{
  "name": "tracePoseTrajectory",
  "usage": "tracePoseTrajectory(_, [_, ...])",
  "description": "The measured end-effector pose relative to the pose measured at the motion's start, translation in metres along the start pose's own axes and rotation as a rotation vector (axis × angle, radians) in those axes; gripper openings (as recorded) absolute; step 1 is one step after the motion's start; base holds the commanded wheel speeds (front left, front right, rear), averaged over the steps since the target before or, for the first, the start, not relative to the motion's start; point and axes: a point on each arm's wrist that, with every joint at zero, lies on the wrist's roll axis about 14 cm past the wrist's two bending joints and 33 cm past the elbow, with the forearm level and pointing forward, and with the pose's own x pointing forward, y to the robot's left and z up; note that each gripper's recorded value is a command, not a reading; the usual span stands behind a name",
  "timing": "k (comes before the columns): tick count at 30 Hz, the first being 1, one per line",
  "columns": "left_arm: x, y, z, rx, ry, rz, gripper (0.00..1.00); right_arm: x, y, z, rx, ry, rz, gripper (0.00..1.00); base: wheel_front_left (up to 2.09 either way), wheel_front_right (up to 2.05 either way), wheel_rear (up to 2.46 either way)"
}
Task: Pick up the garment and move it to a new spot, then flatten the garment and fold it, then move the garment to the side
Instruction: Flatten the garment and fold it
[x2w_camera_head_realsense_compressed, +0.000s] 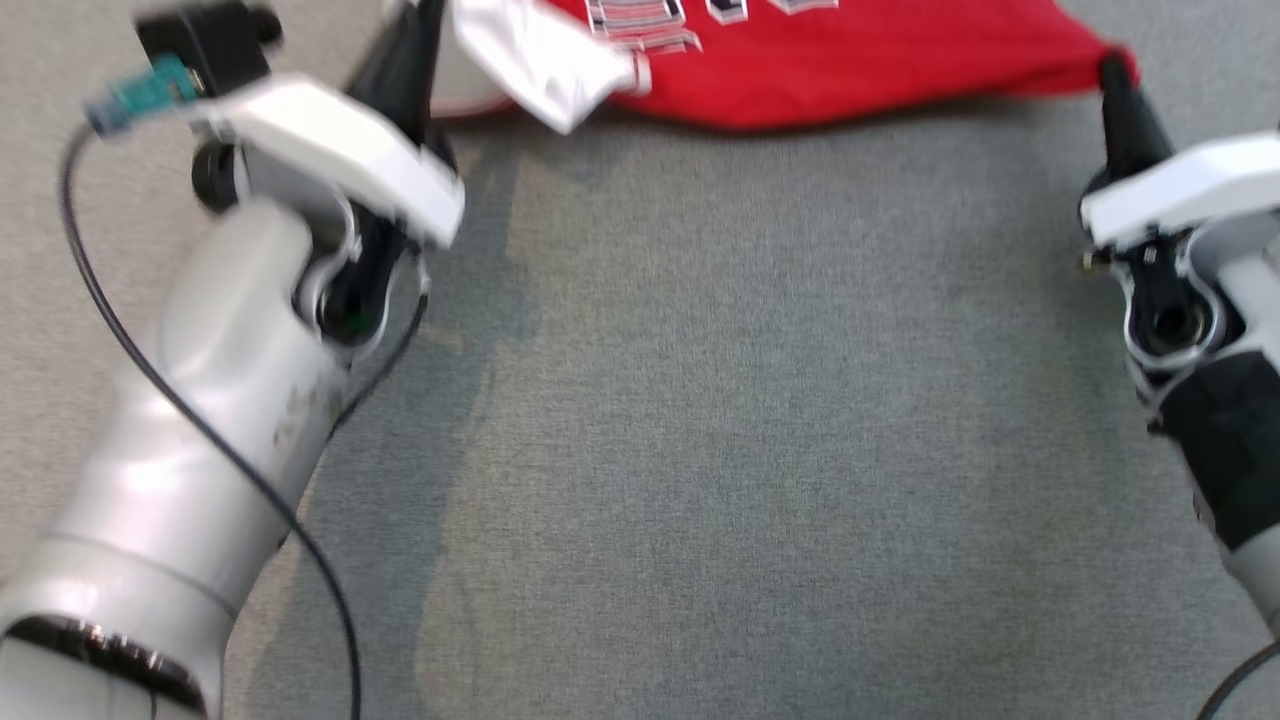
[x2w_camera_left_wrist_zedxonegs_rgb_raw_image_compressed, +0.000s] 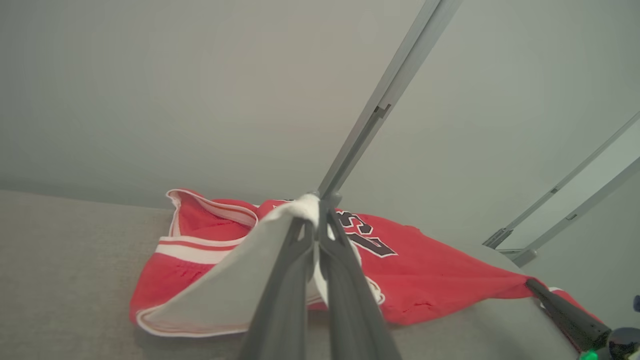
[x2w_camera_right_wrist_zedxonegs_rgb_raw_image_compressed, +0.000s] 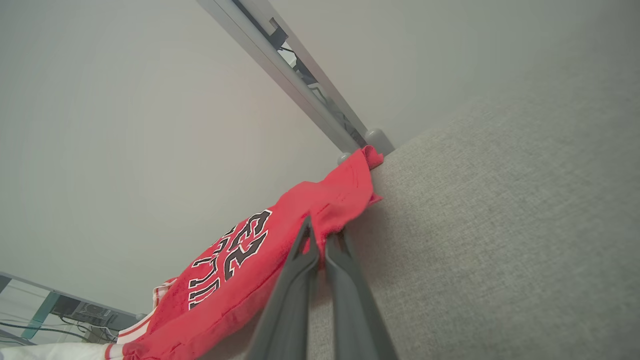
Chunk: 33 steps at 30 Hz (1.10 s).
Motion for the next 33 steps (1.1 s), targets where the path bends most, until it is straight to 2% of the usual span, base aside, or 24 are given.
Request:
tracePoseTrajectory(1, [-0.017,0.005,-0.011,0.053,0.045,0.007,0.00,-0.012,-0.004,-0.005,-0.010,0.026,-0.016,0.00,0.00,0.00,0.00])
tracePoseTrajectory(7, [-0.060,-0.007,-0.055,0.090,0.195,-0.029,0.00,-0.039,-0.013,-0.017,-0.025,0.103,-0.056,0.00,0.00,0.00,0.00])
tracePoseTrajectory(15, [-0.123,-0.001,-0.102,0.188,0.383,-0.044,0.00,-0.072,-0.012,-0.028,-0.114,0.196,-0.051,0.00,0.00,0.00,0.00])
tracePoseTrajectory(24, [-0.163,0.007,-0.117,0.307,0.498,-0.051,0.00,-0.100,-0.023,-0.031,-0.238,0.288,-0.077,0.00,0.00,0.00,0.00])
tracePoseTrajectory(28, [-0.178,0.005,-0.124,0.324,0.558,-0.061,0.00,-0.110,-0.026,-0.034,-0.291,0.334,-0.079,0.00,0.00,0.00,0.00])
tracePoseTrajectory(33, [-0.204,0.014,-0.136,0.355,0.671,-0.048,0.00,-0.120,-0.024,-0.031,-0.409,0.363,-0.052,0.00,0.00,0.00,0.00])
